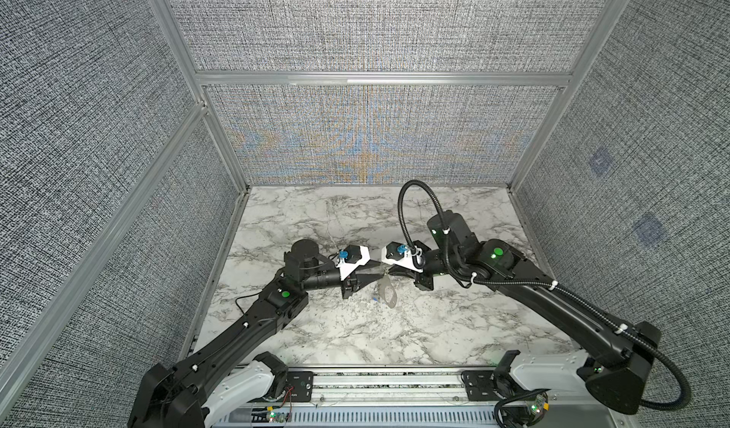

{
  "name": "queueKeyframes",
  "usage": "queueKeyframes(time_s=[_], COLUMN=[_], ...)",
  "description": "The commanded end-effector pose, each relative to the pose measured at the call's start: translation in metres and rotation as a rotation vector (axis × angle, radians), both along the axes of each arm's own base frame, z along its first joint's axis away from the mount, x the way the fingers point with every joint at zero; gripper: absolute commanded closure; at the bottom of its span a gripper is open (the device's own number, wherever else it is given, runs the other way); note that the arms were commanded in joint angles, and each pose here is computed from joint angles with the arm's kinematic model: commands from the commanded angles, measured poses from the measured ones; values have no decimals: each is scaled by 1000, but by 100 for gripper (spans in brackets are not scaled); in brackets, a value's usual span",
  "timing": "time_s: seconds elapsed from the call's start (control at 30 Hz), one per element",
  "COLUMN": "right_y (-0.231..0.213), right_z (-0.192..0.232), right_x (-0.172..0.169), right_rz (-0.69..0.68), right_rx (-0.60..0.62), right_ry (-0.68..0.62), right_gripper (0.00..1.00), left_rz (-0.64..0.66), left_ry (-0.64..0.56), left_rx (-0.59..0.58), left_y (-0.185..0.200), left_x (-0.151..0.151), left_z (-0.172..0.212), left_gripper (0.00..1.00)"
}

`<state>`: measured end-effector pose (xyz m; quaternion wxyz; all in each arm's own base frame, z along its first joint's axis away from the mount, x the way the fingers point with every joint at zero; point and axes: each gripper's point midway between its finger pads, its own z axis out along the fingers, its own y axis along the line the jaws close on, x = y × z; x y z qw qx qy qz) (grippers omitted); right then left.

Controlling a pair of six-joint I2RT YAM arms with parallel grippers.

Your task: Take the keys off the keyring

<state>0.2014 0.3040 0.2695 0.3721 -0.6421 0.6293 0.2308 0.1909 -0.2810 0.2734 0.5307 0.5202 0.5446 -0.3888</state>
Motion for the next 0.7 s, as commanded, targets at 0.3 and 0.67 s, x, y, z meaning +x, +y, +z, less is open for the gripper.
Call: queueKeyframes(time_s=[0.3, 0.67], right_y=[6, 8], right_z=[-1, 5], right_x=[-8, -9], right_rz=[26, -12], right_rx=[20, 28], right_ry=[81, 149], right_gripper=[100, 100], left_rz=[127, 132], left_ry=[-154, -298], left_rx=[85, 70], left_y=[19, 17], left_x=[9, 1], left_z=[-19, -16], left_gripper=[61, 63])
